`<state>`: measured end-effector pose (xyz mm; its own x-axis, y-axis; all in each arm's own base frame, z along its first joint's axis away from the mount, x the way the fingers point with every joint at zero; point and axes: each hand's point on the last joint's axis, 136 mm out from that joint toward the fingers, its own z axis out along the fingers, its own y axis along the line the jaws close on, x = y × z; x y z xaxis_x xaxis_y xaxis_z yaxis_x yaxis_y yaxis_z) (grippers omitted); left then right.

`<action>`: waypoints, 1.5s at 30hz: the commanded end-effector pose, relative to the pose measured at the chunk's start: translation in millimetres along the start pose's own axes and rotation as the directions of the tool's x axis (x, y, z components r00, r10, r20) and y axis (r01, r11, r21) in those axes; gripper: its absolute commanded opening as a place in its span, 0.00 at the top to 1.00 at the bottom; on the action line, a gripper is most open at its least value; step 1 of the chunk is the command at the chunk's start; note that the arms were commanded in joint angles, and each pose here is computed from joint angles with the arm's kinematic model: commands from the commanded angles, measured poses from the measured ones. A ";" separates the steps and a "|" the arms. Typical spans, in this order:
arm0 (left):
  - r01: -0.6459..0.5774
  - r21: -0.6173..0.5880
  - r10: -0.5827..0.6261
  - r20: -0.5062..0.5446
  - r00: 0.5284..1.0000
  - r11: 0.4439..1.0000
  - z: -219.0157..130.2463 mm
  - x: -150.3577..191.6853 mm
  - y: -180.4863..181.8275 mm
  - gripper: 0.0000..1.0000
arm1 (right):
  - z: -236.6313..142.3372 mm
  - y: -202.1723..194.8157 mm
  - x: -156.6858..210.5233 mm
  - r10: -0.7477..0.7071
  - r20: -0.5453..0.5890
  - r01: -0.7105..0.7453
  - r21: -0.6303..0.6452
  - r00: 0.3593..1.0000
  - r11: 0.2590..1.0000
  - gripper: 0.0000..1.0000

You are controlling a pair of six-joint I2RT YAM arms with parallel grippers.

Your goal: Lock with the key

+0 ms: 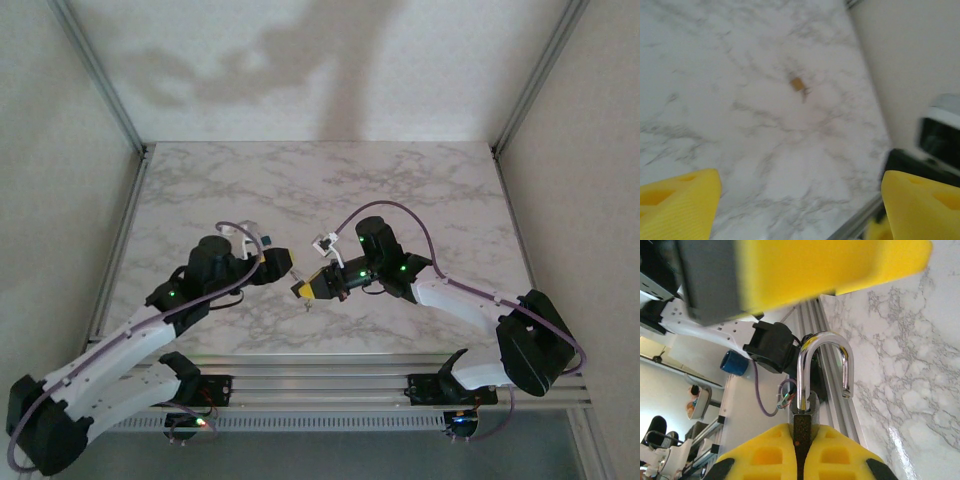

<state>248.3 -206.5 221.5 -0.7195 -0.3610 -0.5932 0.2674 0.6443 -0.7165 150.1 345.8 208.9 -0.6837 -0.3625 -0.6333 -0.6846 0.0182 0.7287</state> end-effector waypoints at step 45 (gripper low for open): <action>-0.024 0.517 0.062 -0.056 0.997 0.855 -31.5 35.4 -79.0 0.10 | 16.3 21.1 -15.8 -0.086 -0.011 0.085 -0.079 0.996 0.993 1.00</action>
<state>191.5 -246.7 264.5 -0.7391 -0.3107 -0.5976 0.5474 0.2399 -0.8017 140.8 361.9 220.8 -0.6499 -0.3831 -0.6564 -0.6882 -0.0698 0.7221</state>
